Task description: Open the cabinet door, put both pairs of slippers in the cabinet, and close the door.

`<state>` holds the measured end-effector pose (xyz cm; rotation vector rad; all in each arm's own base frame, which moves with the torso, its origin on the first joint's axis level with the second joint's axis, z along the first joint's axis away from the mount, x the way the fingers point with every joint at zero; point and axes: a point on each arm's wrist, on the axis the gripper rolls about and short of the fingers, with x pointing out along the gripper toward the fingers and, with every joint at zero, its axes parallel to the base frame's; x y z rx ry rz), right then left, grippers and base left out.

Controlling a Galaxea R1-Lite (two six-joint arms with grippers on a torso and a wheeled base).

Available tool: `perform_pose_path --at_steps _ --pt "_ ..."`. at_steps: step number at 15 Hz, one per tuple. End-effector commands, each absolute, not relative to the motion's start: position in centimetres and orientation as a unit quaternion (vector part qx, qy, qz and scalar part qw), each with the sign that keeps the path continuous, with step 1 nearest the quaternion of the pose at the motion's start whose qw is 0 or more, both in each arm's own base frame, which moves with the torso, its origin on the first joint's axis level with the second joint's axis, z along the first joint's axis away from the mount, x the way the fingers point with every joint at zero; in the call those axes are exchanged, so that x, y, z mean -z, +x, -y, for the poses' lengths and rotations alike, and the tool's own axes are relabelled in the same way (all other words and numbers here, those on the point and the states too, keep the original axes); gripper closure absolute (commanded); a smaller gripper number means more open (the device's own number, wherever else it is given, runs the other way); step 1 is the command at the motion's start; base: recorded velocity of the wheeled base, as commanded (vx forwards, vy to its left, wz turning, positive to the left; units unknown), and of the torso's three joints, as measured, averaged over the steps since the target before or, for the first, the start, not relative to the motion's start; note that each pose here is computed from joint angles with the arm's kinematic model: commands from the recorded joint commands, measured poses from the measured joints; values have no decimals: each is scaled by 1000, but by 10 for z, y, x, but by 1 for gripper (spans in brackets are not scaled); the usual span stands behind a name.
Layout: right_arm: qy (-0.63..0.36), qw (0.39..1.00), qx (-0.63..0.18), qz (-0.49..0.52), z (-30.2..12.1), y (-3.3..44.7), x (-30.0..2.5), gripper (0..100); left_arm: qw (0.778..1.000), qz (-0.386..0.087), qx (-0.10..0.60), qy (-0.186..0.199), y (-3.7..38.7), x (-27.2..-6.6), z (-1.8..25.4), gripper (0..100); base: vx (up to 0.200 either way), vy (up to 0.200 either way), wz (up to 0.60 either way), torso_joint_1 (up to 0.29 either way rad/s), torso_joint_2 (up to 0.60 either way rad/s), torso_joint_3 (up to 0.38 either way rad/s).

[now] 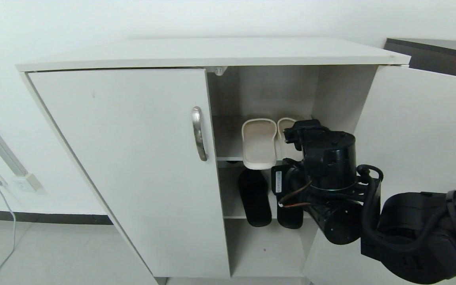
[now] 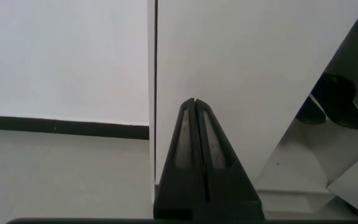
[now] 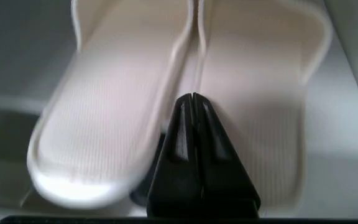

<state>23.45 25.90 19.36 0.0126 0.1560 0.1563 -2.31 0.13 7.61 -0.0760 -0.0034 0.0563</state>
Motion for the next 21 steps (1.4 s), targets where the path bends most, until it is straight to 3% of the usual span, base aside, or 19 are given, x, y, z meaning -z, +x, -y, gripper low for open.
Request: perform_pose_path --at_steps 1,13,21 --pt "0 994 -80 -75 -259 234 -189 100 999 1 -28 -38 -23 -76 -1 100 -200 0 0 -2 7 2" --pt "-28 995 -81 -53 -256 236 -175 100 999 1 -28 -38 -23 -76 -1 100 -200 0 0 2 3 4" --pt "-31 995 -81 -54 -258 238 -170 100 999 1 -29 -38 -23 -76 -1 100 0 0 0 0 0 0"
